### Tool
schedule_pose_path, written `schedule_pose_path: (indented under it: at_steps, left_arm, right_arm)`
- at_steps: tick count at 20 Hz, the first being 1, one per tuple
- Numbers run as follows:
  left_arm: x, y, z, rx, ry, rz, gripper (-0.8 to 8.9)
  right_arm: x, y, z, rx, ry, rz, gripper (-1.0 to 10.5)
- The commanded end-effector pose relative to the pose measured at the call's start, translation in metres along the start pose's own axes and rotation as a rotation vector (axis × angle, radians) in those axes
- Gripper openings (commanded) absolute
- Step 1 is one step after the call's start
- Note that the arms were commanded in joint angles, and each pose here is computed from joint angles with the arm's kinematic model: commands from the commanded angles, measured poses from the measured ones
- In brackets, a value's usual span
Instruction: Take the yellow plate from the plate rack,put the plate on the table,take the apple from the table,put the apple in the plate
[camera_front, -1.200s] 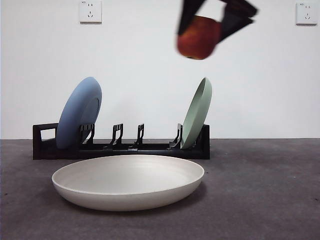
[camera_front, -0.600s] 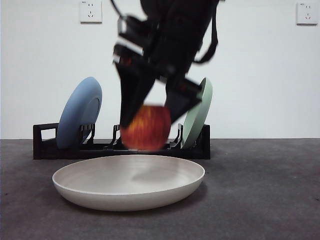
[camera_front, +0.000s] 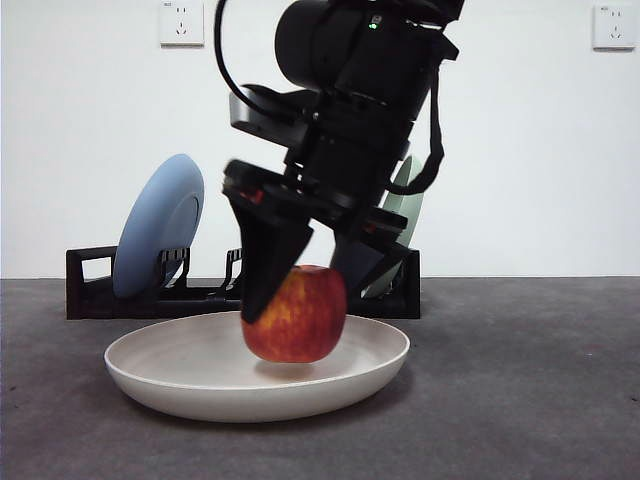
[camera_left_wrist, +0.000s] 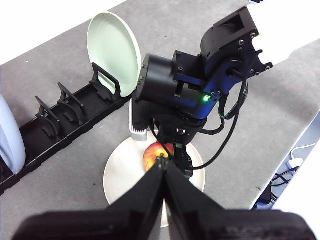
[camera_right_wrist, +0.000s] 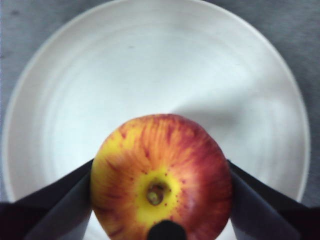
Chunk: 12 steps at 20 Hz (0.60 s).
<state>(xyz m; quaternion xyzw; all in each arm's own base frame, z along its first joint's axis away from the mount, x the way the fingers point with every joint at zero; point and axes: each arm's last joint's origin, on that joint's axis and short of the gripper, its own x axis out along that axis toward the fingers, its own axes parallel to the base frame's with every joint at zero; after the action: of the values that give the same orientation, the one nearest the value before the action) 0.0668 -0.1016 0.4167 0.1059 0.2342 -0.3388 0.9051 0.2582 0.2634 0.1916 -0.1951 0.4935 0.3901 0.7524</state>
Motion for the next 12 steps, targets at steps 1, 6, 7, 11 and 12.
schedule_pose_path:
  at_steps: [1,6,7,11,12]
  left_arm:
    - [-0.0003,0.0004,-0.0003,-0.011,-0.002,0.002,-0.08]
    - [-0.0003,0.0004,-0.0003,-0.011,-0.001,0.002,-0.08]
    - [-0.0003,0.0004,-0.0003,-0.011,-0.001,0.002,-0.08]
    - [-0.0003,0.0004,-0.0004,-0.011,-0.001,0.002,-0.08]
    - [-0.0003,0.0004,-0.0004,-0.011,-0.001,0.002,-0.08]
  right_arm:
    - [0.0070,0.0003,-0.0063,0.011,0.008,0.000,-0.1]
    - [0.0133,-0.0001,-0.0136,0.013,0.023,0.000,-0.1]
    - [0.0141,-0.0002,-0.0141,0.014,0.027,0.000,-0.1]
    - [0.0146,-0.0003,-0.0140,0.014,0.026,0.001,0.4]
    - [0.0143,-0.0003,-0.0136,0.013,0.024,0.000,1.1]
